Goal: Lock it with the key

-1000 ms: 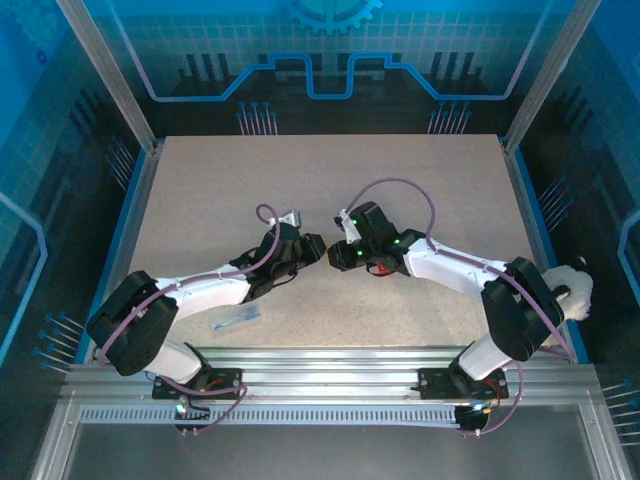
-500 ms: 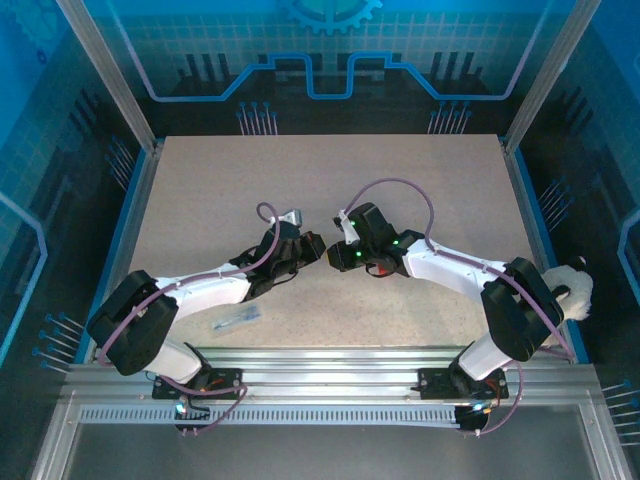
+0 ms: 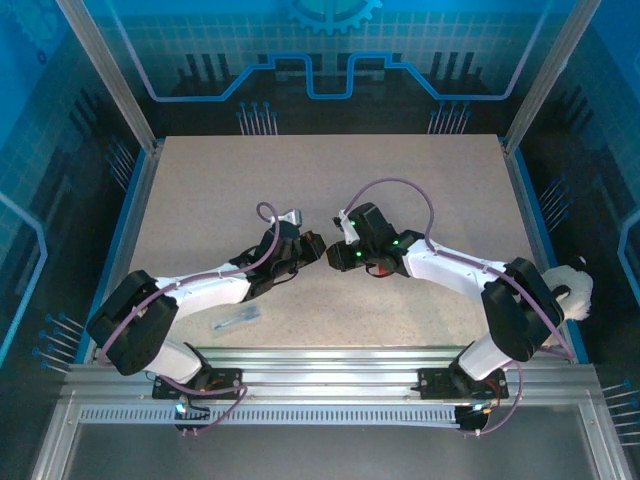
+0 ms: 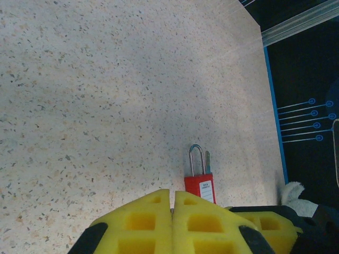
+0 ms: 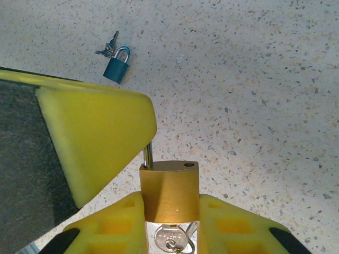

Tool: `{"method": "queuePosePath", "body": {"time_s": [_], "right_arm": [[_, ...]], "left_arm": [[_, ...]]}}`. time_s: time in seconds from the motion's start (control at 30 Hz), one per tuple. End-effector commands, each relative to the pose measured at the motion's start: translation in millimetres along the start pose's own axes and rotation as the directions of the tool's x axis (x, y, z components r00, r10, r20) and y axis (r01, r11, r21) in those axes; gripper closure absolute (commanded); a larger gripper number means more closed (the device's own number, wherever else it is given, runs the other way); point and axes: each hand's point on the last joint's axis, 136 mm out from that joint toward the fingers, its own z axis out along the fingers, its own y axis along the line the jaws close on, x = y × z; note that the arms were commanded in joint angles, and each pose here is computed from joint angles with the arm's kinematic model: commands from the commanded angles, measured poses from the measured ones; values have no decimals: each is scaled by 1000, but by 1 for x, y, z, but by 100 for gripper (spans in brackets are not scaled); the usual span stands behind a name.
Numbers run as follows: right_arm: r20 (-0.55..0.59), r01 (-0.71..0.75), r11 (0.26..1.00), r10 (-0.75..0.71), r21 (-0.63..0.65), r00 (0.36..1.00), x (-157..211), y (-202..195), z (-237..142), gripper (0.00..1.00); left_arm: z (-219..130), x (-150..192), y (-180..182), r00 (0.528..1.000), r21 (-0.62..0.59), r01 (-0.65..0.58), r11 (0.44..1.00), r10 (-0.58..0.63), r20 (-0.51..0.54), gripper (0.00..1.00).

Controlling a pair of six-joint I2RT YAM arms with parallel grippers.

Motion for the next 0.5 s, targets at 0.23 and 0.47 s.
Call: {"method": "queuePosePath", "body": {"time_s": [0.23,0.47], "right_arm": [[28,43,999,-42,-31,999,-4,13,-7,75],[26,42,999,-41,-33,999,-3,13,-7,72]], "left_arm": [[-6,-4,-15,1000,75,17,997,-17,7,100],[-6,-4,-15,1000,79,22,997,-22,4,100]]}}
